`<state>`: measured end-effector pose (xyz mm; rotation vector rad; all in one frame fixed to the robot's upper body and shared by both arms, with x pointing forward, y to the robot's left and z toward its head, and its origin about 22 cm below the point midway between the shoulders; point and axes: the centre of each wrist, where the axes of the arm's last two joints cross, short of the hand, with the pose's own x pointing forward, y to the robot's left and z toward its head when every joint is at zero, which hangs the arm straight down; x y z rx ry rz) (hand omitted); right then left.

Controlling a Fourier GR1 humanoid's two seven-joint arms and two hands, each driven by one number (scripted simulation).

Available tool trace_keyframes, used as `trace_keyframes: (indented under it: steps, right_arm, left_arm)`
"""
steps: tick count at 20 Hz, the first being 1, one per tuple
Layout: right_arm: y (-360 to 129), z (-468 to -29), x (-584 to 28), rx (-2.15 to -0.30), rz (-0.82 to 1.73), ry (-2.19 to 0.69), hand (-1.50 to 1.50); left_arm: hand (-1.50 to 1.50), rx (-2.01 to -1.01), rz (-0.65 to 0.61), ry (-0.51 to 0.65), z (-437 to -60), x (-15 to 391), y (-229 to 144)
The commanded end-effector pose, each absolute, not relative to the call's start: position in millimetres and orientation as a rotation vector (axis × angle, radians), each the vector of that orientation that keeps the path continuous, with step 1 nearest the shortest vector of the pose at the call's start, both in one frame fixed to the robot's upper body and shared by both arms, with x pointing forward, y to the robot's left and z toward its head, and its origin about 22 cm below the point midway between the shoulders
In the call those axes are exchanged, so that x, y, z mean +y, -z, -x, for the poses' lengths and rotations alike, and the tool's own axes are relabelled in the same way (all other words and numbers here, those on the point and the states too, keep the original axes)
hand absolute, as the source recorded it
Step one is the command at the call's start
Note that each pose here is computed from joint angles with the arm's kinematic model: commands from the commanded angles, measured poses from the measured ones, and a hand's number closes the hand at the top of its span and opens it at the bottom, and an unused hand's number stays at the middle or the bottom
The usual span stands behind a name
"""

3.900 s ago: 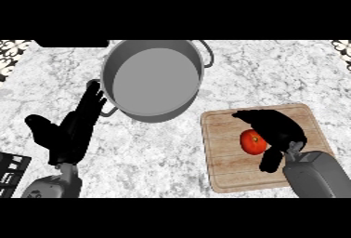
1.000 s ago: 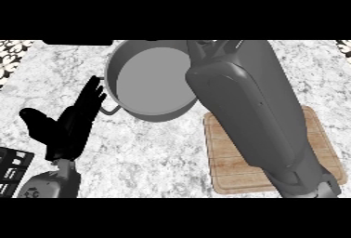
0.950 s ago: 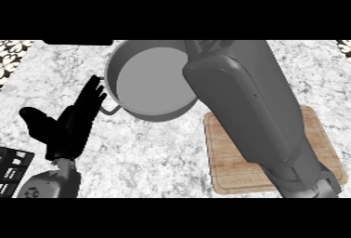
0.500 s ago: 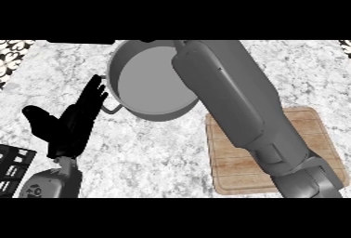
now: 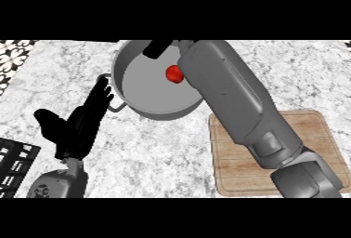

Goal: Pick the tomato from the cutting board and place it in the pot

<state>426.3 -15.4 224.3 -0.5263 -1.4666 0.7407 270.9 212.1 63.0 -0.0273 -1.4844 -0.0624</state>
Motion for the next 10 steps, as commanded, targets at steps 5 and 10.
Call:
trace_keyframes:
  steps: [5,10]
  right_arm:
    - [-228.8,-430.8,-28.6,-1.716,0.437,-0.332,-1.5]
    - [-226.8,-443.1,-53.9,-1.751,0.472,-0.176,-1.5]
  left_arm:
    - [0.0,-1.495,-0.003,0.037,-268.6,223.7,-68.5]
    - [0.0,-1.485,-0.004,0.03,-263.5,222.9,-73.6]
